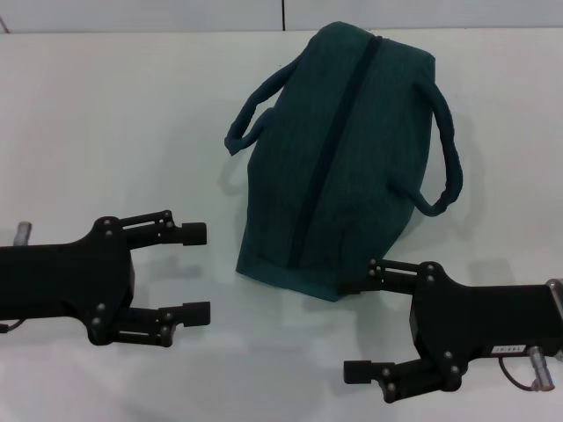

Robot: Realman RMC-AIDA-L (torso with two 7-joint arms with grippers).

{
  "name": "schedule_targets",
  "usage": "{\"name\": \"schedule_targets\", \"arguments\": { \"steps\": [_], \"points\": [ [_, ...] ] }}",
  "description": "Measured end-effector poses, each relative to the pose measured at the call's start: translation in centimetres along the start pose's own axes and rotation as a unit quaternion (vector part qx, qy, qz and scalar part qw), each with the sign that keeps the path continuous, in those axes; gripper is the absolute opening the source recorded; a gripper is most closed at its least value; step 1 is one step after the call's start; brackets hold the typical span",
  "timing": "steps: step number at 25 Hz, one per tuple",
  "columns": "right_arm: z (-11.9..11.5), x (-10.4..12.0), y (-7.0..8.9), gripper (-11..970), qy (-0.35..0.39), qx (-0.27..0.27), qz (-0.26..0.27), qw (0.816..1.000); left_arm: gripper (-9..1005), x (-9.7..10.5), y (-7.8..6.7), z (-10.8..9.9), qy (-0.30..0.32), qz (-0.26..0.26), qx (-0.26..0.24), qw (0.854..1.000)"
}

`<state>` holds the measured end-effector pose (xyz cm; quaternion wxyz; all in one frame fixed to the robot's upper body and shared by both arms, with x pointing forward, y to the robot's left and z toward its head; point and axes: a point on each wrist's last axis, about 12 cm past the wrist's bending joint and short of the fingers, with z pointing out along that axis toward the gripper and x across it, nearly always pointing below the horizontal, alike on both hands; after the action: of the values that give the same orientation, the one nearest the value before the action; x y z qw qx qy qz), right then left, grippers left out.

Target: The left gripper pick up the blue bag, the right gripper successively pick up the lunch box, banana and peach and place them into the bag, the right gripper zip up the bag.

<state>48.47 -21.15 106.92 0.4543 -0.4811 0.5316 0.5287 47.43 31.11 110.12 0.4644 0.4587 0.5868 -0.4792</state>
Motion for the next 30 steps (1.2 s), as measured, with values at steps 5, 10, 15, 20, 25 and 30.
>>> {"name": "schedule_targets", "arguments": {
  "steps": [5,10,15,20,25,30],
  "points": [
    [0.00,-0.07,-0.09,877,-0.003,0.004,-0.001,1.000,863,0.01,-0.01,0.03,0.000,0.000,0.000,1.000],
    [0.00,-0.07,-0.10,877,-0.003,0.004,-0.001,1.000,863,0.01,-0.01,0.04,-0.001,0.000,0.000,1.000],
    [0.00,-0.07,-0.10,877,-0.003,0.004,-0.001,1.000,863,0.01,-0.01,0.04,-0.001,0.000,0.000,1.000],
    [0.01,-0.04,-0.10,877,-0.002,0.004,-0.001,1.000,863,0.03,-0.02,0.10,-0.001,0.000,0.000,1.000],
    [0.02,-0.03,-0.10,877,-0.001,0.004,-0.001,1.000,863,0.06,-0.06,0.07,-0.001,0.000,0.000,1.000],
    [0.03,-0.02,-0.09,877,-0.001,0.004,0.000,1.000,863,0.09,-0.09,0.04,-0.001,0.001,-0.001,1.000]
  ]
}}
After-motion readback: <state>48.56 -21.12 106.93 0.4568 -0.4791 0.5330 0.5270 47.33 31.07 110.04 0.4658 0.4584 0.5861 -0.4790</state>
